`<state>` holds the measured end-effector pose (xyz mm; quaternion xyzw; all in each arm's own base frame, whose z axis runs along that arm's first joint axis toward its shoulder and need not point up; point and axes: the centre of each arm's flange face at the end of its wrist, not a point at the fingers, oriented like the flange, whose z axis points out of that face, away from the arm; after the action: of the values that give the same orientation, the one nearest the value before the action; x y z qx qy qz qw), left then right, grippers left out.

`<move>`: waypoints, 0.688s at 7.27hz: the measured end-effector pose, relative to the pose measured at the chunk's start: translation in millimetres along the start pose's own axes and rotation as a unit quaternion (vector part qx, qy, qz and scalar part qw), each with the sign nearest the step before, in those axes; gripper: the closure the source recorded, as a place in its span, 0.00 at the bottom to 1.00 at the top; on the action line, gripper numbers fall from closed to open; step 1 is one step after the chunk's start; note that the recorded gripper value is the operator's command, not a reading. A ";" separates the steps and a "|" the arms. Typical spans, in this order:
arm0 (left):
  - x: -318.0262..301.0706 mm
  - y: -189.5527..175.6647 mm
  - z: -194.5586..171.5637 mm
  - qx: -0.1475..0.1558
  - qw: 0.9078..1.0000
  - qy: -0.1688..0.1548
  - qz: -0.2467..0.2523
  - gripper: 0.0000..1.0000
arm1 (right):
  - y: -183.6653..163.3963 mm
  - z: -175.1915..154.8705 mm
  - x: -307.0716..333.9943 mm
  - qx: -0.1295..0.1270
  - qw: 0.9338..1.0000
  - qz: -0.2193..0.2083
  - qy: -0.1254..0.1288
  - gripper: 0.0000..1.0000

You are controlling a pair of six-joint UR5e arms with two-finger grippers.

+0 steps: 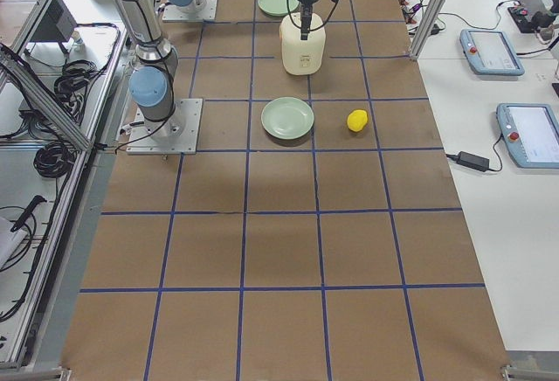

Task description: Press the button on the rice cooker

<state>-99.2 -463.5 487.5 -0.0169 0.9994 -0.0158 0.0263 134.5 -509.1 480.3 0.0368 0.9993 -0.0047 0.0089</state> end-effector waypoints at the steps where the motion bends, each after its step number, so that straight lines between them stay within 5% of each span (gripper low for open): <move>1: 0.0 -0.1 -0.1 0.000 1.000 0.000 0.000 0.00 | -1.7 -0.7 -0.1 0.009 1.000 -0.003 0.001 0.01; 3: 0.0 -0.2 -0.3 0.001 1.000 0.000 0.000 0.00 | -5.5 -2.4 0.7 0.032 0.999 -0.010 0.009 0.03; 5: 0.0 -0.2 -0.3 0.001 1.000 0.000 0.000 0.00 | -6.0 -2.5 -0.1 0.035 0.999 -0.007 0.010 0.82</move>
<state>-99.1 -463.6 487.8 -0.0170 0.9994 -0.0166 0.0263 134.0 -515.1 482.9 0.0303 0.9987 -0.0397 -0.0023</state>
